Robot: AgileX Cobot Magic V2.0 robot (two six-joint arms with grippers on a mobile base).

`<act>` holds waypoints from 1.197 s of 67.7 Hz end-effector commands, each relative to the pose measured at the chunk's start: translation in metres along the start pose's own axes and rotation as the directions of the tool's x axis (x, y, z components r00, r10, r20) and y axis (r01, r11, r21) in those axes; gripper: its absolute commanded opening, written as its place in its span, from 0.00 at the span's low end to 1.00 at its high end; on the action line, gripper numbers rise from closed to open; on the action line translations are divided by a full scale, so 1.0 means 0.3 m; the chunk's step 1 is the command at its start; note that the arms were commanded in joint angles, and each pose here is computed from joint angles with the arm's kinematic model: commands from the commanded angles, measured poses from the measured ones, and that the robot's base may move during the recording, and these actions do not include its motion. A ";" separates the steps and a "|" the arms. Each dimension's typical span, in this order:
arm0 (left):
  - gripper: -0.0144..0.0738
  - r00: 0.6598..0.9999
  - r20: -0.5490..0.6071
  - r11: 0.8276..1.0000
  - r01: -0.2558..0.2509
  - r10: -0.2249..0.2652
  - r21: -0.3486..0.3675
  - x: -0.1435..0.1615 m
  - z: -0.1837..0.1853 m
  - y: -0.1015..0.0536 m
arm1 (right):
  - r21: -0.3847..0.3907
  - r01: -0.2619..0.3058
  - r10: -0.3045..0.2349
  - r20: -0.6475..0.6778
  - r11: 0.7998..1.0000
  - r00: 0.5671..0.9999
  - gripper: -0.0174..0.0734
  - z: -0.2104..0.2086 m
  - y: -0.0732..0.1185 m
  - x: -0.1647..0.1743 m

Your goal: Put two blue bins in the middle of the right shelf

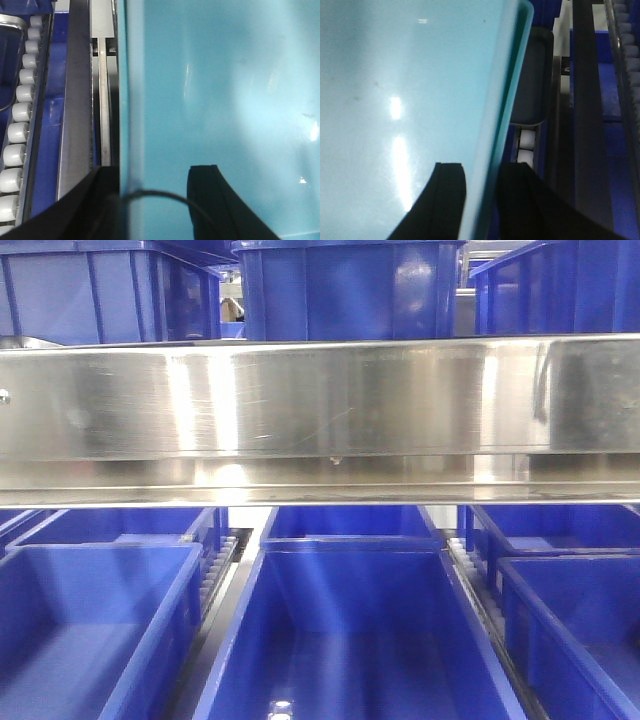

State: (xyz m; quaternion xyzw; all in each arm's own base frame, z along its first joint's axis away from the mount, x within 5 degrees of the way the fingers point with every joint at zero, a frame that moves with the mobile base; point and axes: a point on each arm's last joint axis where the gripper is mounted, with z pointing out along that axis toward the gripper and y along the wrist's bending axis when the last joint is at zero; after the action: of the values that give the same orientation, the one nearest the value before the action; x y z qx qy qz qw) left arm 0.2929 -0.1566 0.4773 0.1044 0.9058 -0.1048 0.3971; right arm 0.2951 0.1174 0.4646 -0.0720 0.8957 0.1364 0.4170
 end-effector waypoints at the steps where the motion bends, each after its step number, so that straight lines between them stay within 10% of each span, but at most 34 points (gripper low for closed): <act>1: 0.04 0.997 0.082 0.996 -0.021 0.014 0.089 -0.019 -0.063 -0.030 | -0.015 -0.003 0.005 0.114 1.000 0.994 0.02 -0.025 0.003 -0.038; 81: 0.04 0.984 0.180 0.993 -0.025 0.004 0.113 -0.050 -0.064 -0.038 | -0.015 -0.003 0.005 0.112 1.000 0.994 0.02 -0.022 0.003 -0.038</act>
State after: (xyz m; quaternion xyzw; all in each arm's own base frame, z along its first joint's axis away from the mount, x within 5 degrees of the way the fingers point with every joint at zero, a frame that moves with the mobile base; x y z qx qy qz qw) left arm 0.2948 -0.1575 0.4798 0.1045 0.8983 -0.1094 0.4125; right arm 0.2965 0.1175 0.4638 -0.0722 0.8956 0.1337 0.4181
